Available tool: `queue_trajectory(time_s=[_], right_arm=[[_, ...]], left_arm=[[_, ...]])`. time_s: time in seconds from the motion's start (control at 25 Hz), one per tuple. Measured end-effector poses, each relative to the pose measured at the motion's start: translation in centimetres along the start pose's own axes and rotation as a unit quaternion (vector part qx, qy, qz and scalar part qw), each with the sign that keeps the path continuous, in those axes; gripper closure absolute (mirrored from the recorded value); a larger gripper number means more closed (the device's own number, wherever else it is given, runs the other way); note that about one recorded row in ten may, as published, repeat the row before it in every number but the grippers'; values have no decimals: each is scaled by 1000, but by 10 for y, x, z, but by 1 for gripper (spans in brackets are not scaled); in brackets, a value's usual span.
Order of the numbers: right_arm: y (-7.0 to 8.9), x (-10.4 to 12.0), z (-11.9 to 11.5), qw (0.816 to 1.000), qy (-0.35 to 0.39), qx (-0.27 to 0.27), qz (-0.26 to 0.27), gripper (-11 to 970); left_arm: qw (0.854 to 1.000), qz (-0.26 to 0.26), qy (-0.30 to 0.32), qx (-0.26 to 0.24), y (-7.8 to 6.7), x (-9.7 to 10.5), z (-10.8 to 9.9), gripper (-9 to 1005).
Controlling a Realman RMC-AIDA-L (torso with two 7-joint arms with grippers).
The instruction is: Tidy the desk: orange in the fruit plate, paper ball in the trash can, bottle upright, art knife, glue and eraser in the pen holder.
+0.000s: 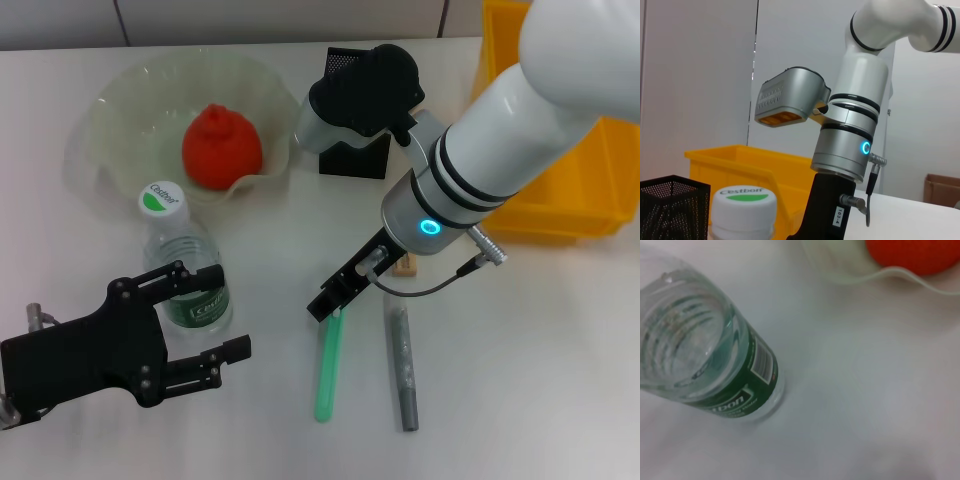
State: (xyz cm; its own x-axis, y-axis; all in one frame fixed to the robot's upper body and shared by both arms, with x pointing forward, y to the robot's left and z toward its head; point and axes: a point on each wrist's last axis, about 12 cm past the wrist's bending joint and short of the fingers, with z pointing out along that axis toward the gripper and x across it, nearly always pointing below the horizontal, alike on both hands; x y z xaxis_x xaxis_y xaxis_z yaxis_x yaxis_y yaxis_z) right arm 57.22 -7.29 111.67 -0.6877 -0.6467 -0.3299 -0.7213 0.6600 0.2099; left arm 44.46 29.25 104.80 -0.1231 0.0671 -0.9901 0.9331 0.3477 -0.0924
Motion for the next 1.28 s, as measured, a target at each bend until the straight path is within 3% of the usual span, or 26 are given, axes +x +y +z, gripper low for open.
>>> queue_trajectory(time_s=[0.48, 0.68, 0.92, 1.28], right_arm=[[-2, -1, 4, 1000, 2, 0, 9, 363], [-1, -1, 4, 1000, 4, 1, 6, 483], [-1, -1, 5, 1000, 11, 2, 5, 495], [0, -2, 5, 1000, 14, 2, 0, 598]], left_arm=[[1000, 0, -1, -2, 0, 0, -1, 211], [1000, 0, -1, -3, 0, 0, -1, 210], [1000, 0, -2, -4, 1, 0, -1, 210], [1000, 0, -2, -4, 1, 0, -1, 211]])
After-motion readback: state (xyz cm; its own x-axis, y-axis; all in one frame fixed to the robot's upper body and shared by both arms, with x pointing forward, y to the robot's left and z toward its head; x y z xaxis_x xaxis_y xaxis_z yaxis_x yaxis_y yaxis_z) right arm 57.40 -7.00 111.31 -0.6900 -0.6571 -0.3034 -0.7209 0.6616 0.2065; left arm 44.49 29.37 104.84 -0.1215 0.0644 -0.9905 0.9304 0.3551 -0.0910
